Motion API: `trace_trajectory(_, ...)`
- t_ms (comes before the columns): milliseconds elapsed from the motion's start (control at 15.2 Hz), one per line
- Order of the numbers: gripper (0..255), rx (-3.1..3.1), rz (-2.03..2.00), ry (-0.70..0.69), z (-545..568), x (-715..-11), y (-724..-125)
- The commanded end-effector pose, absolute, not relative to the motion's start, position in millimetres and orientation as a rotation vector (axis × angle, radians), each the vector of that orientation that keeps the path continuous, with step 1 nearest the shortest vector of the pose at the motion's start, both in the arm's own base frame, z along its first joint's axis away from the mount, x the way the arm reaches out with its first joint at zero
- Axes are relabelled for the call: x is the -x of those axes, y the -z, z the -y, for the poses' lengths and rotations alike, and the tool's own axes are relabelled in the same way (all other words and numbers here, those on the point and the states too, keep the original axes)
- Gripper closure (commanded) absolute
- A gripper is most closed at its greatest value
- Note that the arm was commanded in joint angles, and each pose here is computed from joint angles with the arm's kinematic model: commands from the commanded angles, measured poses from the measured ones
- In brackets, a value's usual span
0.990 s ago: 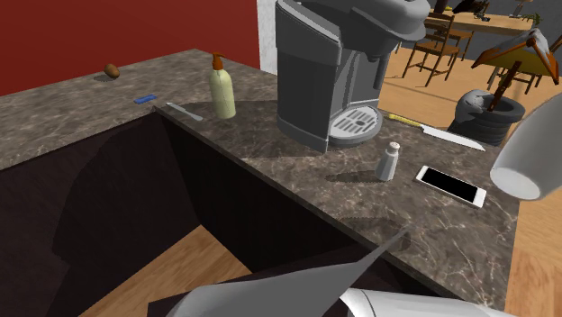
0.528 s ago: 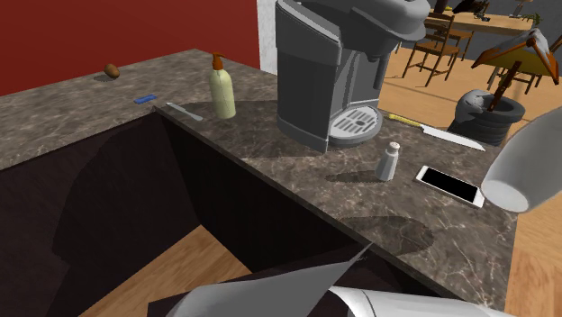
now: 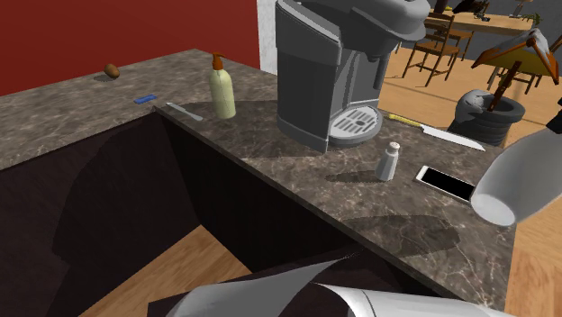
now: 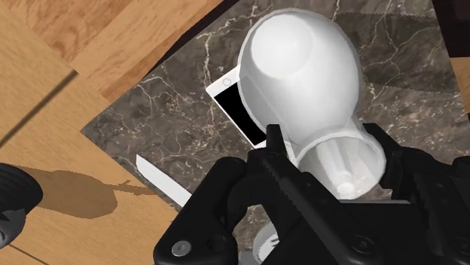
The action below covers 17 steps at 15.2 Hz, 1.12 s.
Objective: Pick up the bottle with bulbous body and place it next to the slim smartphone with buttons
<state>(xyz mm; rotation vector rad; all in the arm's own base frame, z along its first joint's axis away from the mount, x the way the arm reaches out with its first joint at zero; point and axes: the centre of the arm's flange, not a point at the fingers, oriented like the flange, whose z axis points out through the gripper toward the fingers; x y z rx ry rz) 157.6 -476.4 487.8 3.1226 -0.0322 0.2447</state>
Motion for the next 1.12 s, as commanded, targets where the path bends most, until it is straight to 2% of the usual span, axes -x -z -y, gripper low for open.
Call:
trace_trajectory(0, 255, -3.122, 0.032, -0.246, 476.1, -157.8, -477.6)
trace_trajectory(528, 255, -3.122, 0.032, -0.246, 476.1, -157.8, -432.6)
trace_trajectory(1056, 255, -3.122, 0.032, -0.246, 476.1, -157.8, -432.6)
